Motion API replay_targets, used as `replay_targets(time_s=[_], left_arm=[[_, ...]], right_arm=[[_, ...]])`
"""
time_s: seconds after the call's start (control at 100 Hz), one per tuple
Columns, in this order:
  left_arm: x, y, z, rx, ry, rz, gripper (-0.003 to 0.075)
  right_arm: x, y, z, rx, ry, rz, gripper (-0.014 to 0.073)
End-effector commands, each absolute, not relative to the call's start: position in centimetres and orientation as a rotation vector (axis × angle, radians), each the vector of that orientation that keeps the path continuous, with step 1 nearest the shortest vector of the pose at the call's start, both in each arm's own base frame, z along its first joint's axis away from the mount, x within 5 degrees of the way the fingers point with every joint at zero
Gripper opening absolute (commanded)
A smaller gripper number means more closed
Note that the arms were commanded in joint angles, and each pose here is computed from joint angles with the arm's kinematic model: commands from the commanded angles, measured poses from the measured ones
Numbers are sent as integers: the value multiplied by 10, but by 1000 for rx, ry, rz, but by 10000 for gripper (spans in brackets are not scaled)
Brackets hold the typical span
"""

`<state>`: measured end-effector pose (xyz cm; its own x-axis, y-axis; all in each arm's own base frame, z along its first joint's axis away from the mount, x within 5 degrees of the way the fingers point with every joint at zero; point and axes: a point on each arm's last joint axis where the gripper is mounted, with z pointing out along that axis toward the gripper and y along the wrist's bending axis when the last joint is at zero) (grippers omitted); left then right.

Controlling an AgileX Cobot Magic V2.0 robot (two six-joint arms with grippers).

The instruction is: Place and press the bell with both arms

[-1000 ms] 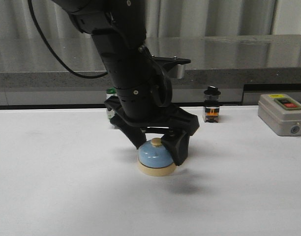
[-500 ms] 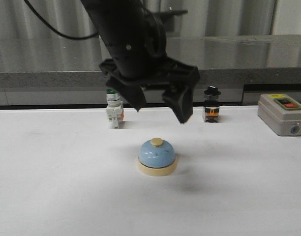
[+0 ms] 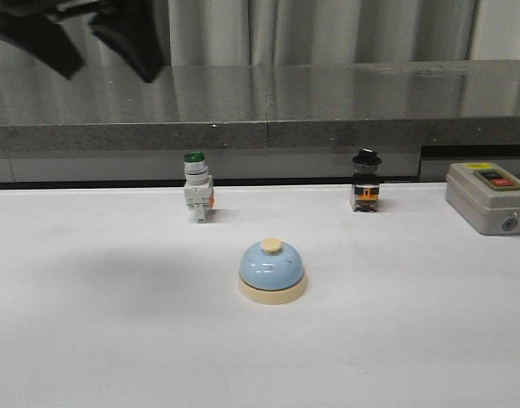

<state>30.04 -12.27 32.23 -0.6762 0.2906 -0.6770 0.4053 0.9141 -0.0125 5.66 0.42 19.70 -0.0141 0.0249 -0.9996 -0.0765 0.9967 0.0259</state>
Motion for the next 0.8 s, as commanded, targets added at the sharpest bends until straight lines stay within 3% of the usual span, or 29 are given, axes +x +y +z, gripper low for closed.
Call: replay_targets(time_s=[0.0, 0.22, 0.79], left_arm=[[283, -96, 350, 390, 2219, -200, 645], [230, -52, 350, 255, 2146, -153, 644], [110, -26, 344, 224, 1914, -169, 631]], right_arm=[[54, 4, 211, -46, 1461, 72, -60], [54, 4, 211, -46, 1461, 72, -60], [54, 4, 211, -46, 1461, 72, -60]])
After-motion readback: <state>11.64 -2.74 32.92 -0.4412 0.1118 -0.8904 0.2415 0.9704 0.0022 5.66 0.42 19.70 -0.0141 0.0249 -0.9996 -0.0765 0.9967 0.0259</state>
